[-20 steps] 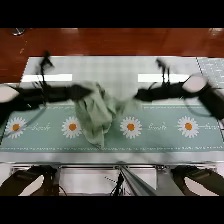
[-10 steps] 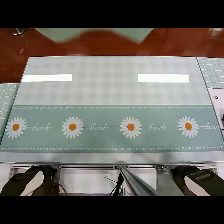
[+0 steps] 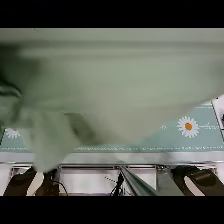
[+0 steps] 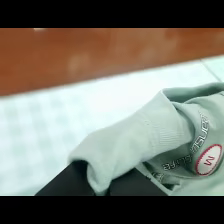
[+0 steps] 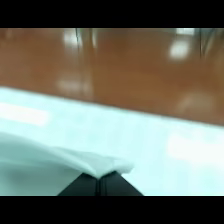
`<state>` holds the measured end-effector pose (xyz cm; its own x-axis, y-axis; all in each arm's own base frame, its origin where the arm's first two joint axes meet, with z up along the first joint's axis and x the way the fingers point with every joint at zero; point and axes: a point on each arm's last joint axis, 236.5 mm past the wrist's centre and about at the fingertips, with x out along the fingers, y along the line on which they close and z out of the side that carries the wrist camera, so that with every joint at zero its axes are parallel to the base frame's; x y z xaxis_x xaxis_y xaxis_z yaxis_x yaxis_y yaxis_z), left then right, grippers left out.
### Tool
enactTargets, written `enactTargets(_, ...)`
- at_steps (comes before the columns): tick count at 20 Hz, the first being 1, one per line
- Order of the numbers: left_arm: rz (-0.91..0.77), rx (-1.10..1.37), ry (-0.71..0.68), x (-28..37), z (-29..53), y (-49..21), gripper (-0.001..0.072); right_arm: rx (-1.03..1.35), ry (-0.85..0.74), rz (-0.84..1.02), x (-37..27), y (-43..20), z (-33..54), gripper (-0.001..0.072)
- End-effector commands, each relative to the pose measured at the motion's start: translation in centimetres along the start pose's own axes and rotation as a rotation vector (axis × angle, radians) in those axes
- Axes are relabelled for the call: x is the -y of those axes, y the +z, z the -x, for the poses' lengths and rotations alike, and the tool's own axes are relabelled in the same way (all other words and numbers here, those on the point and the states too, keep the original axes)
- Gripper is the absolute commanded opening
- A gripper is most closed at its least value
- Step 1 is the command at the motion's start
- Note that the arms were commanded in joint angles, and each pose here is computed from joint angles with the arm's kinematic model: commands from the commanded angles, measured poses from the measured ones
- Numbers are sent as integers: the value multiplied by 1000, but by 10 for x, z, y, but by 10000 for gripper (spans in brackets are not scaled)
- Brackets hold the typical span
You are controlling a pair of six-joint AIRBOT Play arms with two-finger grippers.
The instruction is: Fold the shirts.
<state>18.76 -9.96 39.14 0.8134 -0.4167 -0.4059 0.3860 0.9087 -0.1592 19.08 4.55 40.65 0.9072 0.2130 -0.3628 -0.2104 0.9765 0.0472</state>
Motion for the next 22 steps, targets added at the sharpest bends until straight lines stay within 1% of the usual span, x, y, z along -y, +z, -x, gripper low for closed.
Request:
enactTargets(1, 139, -249, -125, 6, -34, -81, 28, -146, -14, -32, 4, -46, -22, 17)
enactTargets(3, 259, -366, -199, 1, -65, -123, 28, -255, -21, -38, 6, -78, -47, 16)
enactTargets(5, 394, -440, -240, -9, -102, -164, 29, -352, -36, -41, 10, -112, -76, 16)
enactTargets(7, 535, -454, -221, -28, -147, -202, 28, -390, -96, -58, 25, -139, -109, 16)
enactTargets(8, 588, -443, -204, -38, -171, -220, 29, -397, -150, -67, 38, -150, -127, 16)
enactTargets(11, 659, -395, -164, -57, -230, -250, 29, -486, -277, -55, 67, -179, -181, 15)
enactTargets(14, 684, -346, -136, -73, -284, -248, 29, -533, -296, -14, 87, -197, -254, 16)
enactTargets(15, 706, -329, -127, -81, -299, -243, 29, -582, -319, -42, 101, -211, -272, 16)
enactTargets(17, 767, -330, -124, -94, -329, -232, 29, -683, -307, -179, 120, -237, -301, 16)
enactTargets(18, 769, -334, -124, -100, -343, -226, 29, -708, -257, -251, 120, -245, -317, 16)
enactTargets(22, 757, -344, -148, -120, -399, -201, 29, -675, -97, -471, 115, -247, -372, 17)
